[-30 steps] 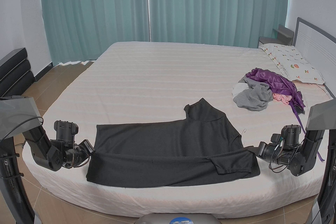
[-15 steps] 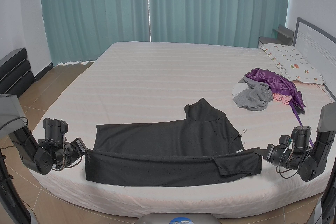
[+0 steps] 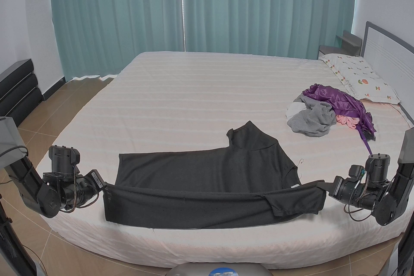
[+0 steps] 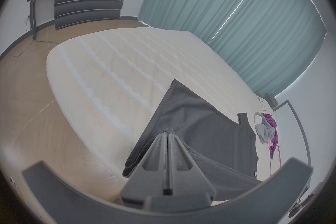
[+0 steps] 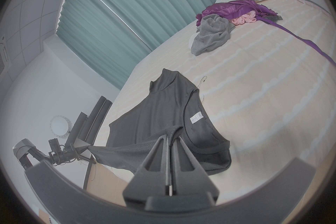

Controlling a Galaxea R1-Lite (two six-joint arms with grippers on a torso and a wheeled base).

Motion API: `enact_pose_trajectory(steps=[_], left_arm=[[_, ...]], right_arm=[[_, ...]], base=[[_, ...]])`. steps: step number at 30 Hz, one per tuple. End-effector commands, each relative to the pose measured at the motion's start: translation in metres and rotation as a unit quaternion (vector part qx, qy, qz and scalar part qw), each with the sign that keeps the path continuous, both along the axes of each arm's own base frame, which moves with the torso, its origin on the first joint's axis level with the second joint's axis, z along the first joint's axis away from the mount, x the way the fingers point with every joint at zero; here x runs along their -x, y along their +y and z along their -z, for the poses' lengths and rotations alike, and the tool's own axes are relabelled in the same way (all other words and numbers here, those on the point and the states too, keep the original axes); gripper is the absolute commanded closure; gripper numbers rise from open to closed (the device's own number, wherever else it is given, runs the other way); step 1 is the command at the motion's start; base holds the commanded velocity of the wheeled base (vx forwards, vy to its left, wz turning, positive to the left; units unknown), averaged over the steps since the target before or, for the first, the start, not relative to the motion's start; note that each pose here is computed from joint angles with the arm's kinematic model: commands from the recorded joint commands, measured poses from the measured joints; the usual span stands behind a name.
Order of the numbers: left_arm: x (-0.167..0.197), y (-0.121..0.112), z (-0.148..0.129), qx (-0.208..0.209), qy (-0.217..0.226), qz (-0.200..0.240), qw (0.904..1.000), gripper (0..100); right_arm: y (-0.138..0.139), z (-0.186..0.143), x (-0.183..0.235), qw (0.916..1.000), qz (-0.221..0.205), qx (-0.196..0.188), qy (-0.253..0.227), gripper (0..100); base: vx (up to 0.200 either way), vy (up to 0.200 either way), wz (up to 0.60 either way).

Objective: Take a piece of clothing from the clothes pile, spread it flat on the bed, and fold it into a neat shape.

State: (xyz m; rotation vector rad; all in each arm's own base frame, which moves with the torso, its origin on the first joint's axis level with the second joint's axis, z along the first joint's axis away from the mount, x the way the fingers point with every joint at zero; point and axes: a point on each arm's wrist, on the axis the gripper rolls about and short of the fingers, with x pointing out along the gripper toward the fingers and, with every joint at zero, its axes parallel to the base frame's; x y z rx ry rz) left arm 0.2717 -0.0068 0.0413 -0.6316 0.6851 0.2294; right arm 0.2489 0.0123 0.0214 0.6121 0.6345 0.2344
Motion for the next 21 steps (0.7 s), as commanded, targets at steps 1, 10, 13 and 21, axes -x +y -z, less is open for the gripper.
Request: enact_pose_trajectory(steps=[1, 10, 13, 21], left_arm=[[-0.011, 0.0, 0.008, 0.001, 0.006, -0.001, 1.0, 100], [-0.038, 0.001, 0.034, 0.0, 0.025, -0.006, 0.9997, 100], [-0.043, 0.001, 0.04, -0.001, 0.025, -0.007, 0.9997, 100], [-0.054, 0.0, 0.063, -0.002, 0.034, -0.006, 0.9994, 100]], right_arm=[[0.001, 0.013, -0.013, 0.9999, 0.001, 0.002, 0.012, 100], [0.007, 0.038, -0.048, 0.9999, -0.002, 0.007, 0.012, 100], [0.008, 0.043, -0.052, 0.9999, -0.002, 0.008, 0.015, 100], [0.012, 0.059, -0.067, 0.9998, -0.007, 0.009, 0.018, 100]], base=[[0.0, 0.0, 0.0], [0.0, 0.0, 0.0], [0.0, 0.0, 0.0], [0.0, 0.0, 0.0]])
